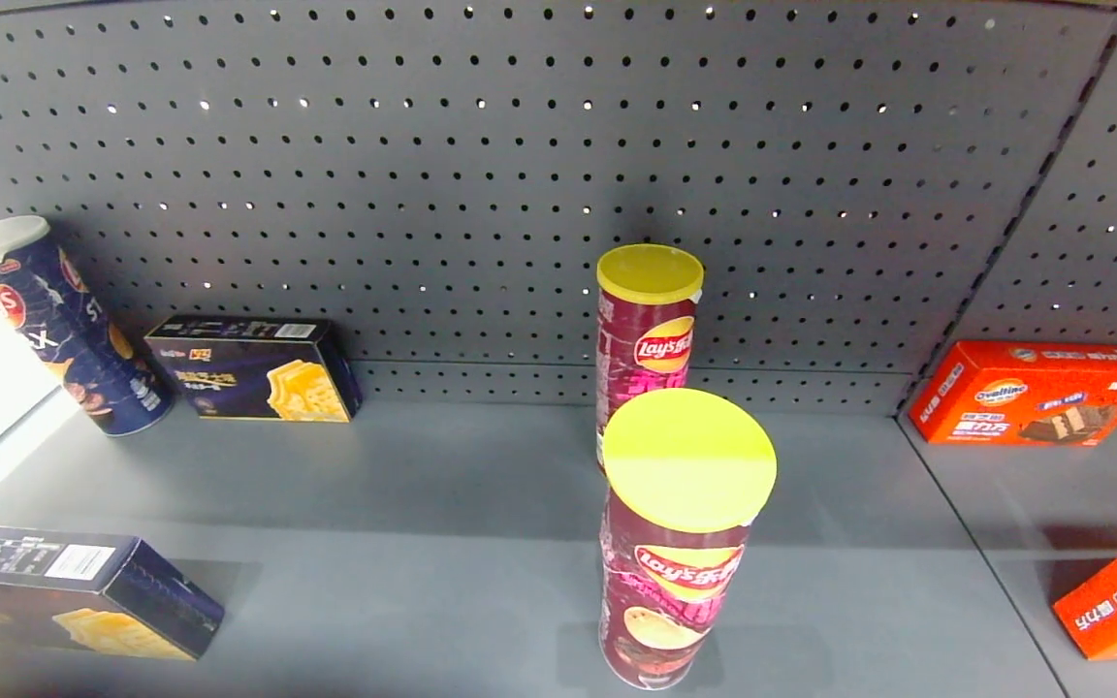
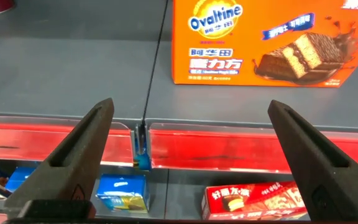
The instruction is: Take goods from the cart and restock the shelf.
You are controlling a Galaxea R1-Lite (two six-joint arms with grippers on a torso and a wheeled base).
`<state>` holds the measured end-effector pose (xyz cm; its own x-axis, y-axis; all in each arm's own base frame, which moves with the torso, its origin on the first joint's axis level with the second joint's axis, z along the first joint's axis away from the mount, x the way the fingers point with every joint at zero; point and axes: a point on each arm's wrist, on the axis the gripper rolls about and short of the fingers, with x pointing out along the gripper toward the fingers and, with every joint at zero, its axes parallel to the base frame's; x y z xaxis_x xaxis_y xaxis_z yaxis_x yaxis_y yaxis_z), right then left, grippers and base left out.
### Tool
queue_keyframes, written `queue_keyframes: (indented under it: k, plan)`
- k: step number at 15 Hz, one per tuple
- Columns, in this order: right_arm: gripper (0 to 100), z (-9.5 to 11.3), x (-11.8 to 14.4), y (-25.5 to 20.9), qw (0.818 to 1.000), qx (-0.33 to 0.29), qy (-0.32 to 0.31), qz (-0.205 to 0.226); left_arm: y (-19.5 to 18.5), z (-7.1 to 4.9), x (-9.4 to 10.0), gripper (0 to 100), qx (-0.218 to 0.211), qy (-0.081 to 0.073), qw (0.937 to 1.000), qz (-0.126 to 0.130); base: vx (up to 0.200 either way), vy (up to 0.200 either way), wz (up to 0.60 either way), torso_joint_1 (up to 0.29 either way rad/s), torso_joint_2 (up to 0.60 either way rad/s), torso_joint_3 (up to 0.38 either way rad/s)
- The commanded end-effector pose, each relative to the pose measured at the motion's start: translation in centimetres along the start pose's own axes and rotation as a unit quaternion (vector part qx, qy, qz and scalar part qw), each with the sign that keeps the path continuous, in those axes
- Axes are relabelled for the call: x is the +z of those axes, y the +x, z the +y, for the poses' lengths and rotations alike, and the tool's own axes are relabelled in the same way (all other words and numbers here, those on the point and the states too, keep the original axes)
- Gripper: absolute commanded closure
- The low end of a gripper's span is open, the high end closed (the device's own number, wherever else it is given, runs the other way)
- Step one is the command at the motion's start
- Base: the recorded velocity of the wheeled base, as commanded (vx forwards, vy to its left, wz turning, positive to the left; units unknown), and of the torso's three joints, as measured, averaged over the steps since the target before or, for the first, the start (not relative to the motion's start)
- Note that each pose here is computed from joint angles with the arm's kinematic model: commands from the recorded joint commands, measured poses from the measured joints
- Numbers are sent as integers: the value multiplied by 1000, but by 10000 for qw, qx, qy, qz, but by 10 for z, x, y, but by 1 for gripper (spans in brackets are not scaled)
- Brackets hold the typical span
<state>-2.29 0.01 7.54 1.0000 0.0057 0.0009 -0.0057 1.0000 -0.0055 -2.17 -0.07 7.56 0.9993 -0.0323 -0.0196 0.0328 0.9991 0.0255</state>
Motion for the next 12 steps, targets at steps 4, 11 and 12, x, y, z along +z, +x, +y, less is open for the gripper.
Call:
queue_keyframes:
  k: [4, 11, 12]
  plan:
    - [0, 0, 0, 0, 10000, 2, -3, 4, 0, 0, 0, 0, 1, 0, 10000, -6, 0, 0, 0, 0, 0, 0]
    - [0, 0, 0, 0, 10000, 2, -3, 4, 0, 0, 0, 0, 1, 0, 10000, -6, 0, 0, 0, 0, 0, 0]
    - [0, 0, 0, 0, 10000, 2, -3, 4, 0, 0, 0, 0, 1, 0, 10000, -6, 0, 0, 0, 0, 0, 0]
